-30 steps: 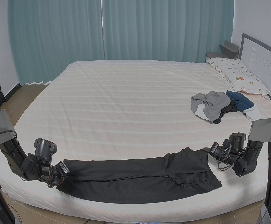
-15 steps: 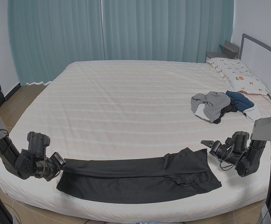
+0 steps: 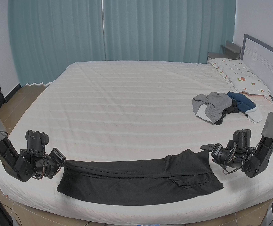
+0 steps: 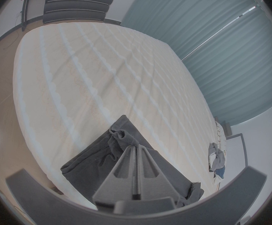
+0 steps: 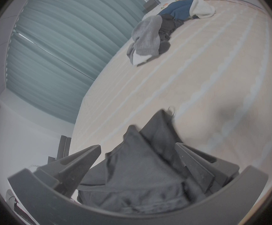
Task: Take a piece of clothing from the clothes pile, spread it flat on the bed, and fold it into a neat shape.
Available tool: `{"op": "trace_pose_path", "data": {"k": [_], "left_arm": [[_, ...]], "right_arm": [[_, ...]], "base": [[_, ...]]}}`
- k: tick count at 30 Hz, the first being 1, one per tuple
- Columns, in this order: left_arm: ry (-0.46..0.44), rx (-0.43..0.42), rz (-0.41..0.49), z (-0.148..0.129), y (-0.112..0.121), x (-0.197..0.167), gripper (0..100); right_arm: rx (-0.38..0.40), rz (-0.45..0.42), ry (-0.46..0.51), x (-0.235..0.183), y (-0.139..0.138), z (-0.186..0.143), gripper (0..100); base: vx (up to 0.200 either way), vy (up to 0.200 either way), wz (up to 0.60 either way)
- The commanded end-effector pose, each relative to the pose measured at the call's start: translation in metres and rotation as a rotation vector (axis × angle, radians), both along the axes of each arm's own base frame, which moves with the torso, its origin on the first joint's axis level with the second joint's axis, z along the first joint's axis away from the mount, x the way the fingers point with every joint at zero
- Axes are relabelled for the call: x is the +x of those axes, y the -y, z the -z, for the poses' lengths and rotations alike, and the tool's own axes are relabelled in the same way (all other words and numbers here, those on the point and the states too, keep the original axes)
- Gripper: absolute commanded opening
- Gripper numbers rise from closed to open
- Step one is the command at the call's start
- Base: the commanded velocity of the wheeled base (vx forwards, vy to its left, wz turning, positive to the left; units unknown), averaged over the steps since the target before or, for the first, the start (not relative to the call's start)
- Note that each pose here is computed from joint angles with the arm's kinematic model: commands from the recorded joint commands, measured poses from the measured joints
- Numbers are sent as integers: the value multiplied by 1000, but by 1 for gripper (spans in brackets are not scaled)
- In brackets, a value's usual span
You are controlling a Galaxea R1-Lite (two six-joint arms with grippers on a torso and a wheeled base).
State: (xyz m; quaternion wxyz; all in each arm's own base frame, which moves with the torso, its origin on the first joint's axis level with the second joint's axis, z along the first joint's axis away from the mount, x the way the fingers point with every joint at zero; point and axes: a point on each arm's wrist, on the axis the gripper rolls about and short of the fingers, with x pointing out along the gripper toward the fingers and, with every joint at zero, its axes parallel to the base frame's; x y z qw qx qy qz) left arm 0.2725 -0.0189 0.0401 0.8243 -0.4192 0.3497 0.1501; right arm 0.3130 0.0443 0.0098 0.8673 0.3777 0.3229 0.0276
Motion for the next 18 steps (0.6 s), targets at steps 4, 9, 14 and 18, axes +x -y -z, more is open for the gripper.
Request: {"op": "trace_pose_path", "data": {"k": [4, 9, 14, 18], "left_arm": [[23, -20, -10, -2, 1, 1, 0], [26, -20, -10, -3, 1, 1, 0], [29, -19, -11, -4, 1, 1, 0], [29, -19, -11, -4, 1, 1, 0]], "right_arm": [[43, 4, -49, -33, -34, -21, 100], [14, 19, -105, -46, -38, -13, 100], [17, 44, -141, -47, -40, -6, 100], [7, 50, -165, -47, -40, 1, 100]], "base": [[0, 0, 0], [0, 0, 0], [0, 0, 0], [0, 0, 0]]}}
